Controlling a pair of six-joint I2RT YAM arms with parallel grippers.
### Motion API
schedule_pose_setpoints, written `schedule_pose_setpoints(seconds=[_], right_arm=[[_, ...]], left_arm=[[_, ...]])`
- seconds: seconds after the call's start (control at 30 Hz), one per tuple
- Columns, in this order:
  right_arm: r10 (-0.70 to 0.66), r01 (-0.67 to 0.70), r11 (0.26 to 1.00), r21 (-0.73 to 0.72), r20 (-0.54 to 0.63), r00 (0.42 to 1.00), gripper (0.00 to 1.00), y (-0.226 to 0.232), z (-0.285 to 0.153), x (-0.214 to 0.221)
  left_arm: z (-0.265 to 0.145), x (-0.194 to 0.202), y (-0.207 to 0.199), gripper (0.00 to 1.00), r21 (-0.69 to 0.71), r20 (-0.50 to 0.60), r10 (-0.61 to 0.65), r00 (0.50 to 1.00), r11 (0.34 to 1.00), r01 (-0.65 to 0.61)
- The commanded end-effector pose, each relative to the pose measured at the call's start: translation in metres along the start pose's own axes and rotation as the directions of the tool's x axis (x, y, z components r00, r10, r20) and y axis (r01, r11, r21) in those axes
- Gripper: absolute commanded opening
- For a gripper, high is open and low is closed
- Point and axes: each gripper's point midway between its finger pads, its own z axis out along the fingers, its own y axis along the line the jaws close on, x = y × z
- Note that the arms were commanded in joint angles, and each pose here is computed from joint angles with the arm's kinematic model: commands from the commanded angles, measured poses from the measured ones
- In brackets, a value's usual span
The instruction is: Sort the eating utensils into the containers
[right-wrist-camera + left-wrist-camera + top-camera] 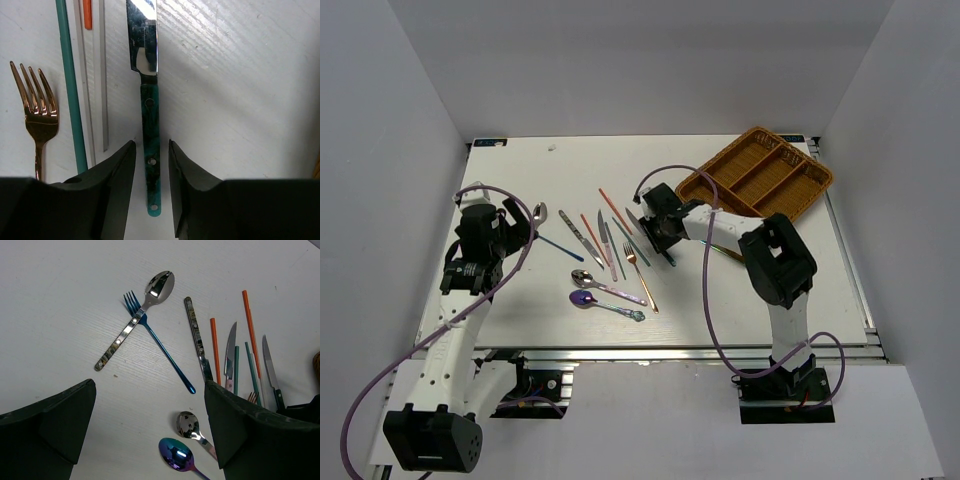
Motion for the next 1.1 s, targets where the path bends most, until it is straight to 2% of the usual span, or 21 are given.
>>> schedule_pose_setpoints(seconds=[0.0, 0.03, 0.17, 0.27, 0.43, 0.53, 0.63, 0.7, 0.73, 0.8, 0.83, 0.87, 0.9, 0.93, 1.0, 1.07], right_arm=[[-0.011, 0.011, 1.000, 0.016, -0.032, 0.999, 0.38, 0.001, 0.004, 0.006], [-0.010, 0.011, 1.000, 0.021, -0.049, 0.999, 0.36, 0.001, 0.007, 0.010], [0.013, -0.008, 0.998, 0.059, -0.087, 0.996, 0.11, -0.004, 0.015, 0.019], [0.041, -0.036, 0.996, 0.086, -0.064, 0.997, 0.00, -0.008, 0.008, 0.007], [0.121, -0.124, 0.991, 0.045, 0.079, 0.990, 0.00, -0.006, -0.018, -0.041], [0.203, -0.204, 0.979, -0.023, 0.262, 0.944, 0.00, -0.012, -0.061, -0.092], [0.343, -0.334, 0.938, -0.097, 0.411, 0.845, 0.00, -0.042, -0.101, -0.133], [0.447, -0.448, 0.886, -0.122, 0.483, 0.753, 0.00, -0.089, -0.113, -0.144], [0.543, -0.546, 0.823, -0.156, 0.499, 0.675, 0.00, -0.107, -0.117, -0.146], [0.639, -0.677, 0.716, -0.172, 0.553, 0.535, 0.00, -0.166, -0.120, -0.142], [0.696, -0.766, 0.620, -0.173, 0.571, 0.435, 0.00, -0.200, -0.117, -0.135], [0.728, -0.820, 0.546, -0.174, 0.583, 0.361, 0.00, -0.227, -0.110, -0.130], [0.735, -0.837, 0.520, -0.169, 0.588, 0.338, 0.00, -0.233, -0.106, -0.131], [0.729, -0.854, 0.489, -0.176, 0.620, 0.290, 0.00, -0.256, -0.115, -0.138], [0.761, -0.897, 0.416, -0.150, 0.597, 0.253, 0.00, -0.282, -0.092, -0.127], [0.758, -0.911, 0.393, -0.126, 0.606, 0.243, 0.00, -0.301, -0.080, -0.131]], left_arm=[[0.000, 0.001, -0.004, 0.98, 0.024, 0.002, 0.005, 1.000, 1.000, -0.005], [-0.001, 0.000, -0.004, 0.98, 0.027, 0.005, 0.004, 1.000, 1.000, -0.004], [-0.001, 0.001, -0.004, 0.98, 0.029, 0.005, 0.005, 1.000, 1.000, -0.005], [-0.002, 0.000, -0.005, 0.98, 0.034, 0.005, 0.005, 1.000, 0.999, -0.005], [-0.003, 0.000, -0.006, 0.98, 0.037, 0.009, 0.006, 1.000, 0.999, -0.006], [-0.004, -0.001, -0.006, 0.98, 0.039, 0.013, 0.005, 1.000, 0.999, -0.006], [-0.003, -0.001, -0.005, 0.98, 0.034, 0.012, 0.006, 1.000, 0.999, -0.006], [-0.003, 0.000, -0.002, 0.98, 0.019, 0.011, 0.007, 1.000, 1.000, -0.007], [-0.002, -0.001, -0.001, 0.98, 0.008, 0.015, 0.007, 1.000, 1.000, -0.007], [-0.001, -0.001, 0.001, 0.98, -0.001, 0.011, 0.007, 1.000, 1.000, -0.007], [-0.001, -0.001, 0.001, 0.98, -0.004, 0.011, 0.007, 1.000, 1.000, -0.007], [-0.001, -0.001, 0.002, 0.98, -0.006, 0.011, 0.007, 1.000, 1.000, -0.007], [-0.001, -0.001, 0.002, 0.98, -0.006, 0.011, 0.007, 1.000, 1.000, -0.007], [0.000, 0.000, 0.002, 0.98, -0.006, 0.011, 0.007, 1.000, 1.000, -0.007], [0.001, 0.000, 0.003, 0.98, -0.013, 0.008, 0.009, 1.000, 1.000, -0.009], [0.002, 0.002, 0.004, 0.98, -0.020, 0.000, 0.011, 1.000, 1.000, -0.011]])
